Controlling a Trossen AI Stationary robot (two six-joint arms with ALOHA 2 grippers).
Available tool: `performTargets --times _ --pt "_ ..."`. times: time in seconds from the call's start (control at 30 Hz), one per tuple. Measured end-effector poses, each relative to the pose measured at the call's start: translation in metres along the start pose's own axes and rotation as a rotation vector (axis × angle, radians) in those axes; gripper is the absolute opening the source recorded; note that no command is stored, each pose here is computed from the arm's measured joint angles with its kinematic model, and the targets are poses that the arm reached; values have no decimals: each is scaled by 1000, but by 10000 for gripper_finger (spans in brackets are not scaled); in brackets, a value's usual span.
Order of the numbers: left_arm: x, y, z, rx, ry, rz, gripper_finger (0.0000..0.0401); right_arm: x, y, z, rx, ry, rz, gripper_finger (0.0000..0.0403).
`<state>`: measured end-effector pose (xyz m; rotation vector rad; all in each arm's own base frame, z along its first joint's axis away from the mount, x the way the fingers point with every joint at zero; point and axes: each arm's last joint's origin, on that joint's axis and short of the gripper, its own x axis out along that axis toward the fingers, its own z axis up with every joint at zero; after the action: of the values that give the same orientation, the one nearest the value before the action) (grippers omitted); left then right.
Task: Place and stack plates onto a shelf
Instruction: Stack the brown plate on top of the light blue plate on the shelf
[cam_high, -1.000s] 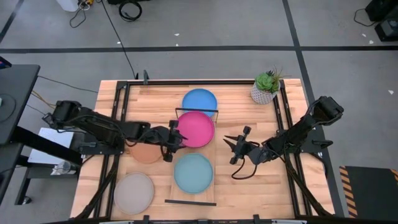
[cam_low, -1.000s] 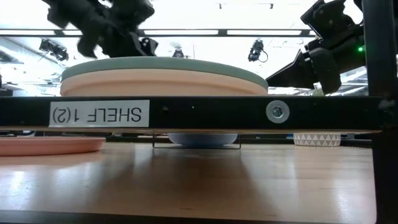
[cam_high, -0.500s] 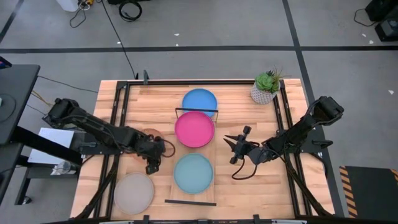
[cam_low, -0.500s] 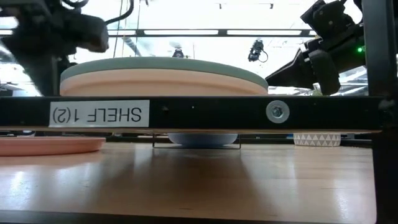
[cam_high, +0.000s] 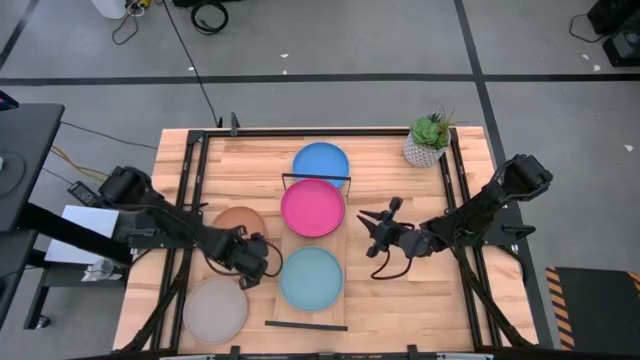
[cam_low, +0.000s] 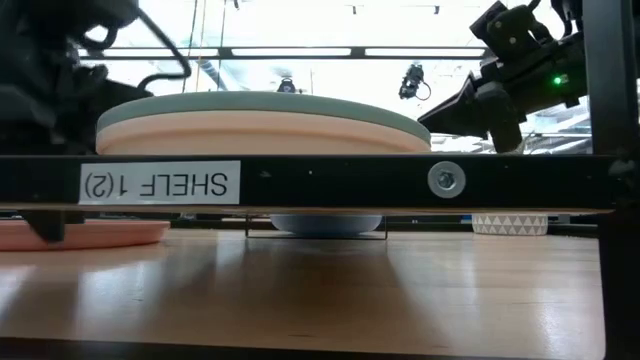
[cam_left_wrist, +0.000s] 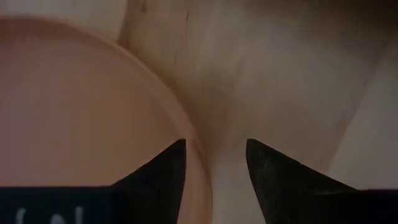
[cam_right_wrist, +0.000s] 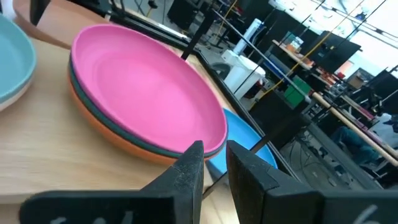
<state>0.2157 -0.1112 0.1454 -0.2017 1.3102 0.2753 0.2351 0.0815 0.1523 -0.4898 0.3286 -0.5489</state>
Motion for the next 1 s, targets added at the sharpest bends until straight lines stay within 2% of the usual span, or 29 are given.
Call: performTargets --times 0.1,0.2,0.23,0.4,0.47,0.57,0.63,0.73,0.87,1.0 --pt "5 -1 -2 3 40 4 130 2 -2 2 -2 -9 -8 75" --pt "3 1 -1 -37 62 10 41 3 -3 2 -3 -10 -16 75" --pt "-1 3 0 -54 76 27 24 4 -3 2 -3 -8 -18 75" --pt "-43 7 19 -117 79 105 15 6 -5 1 4 -5 -22 75" --pt "-66 5 31 -108 34 91 15 6 -5 2 5 -7 -17 75" --pt "-100 0 49 -45 -57 97 15 6 -4 2 9 -15 6 75" --pt "-121 -3 61 15 -172 132 14 6 -4 2 12 -18 17 75" --pt "-144 -11 75 192 -317 136 14 6 -4 2 21 -19 20 75" --pt "-152 -17 90 412 -391 23 14 6 -4 2 27 -20 22 75" --pt "-148 -7 107 479 -394 -49 14 6 -4 2 50 -20 24 75"
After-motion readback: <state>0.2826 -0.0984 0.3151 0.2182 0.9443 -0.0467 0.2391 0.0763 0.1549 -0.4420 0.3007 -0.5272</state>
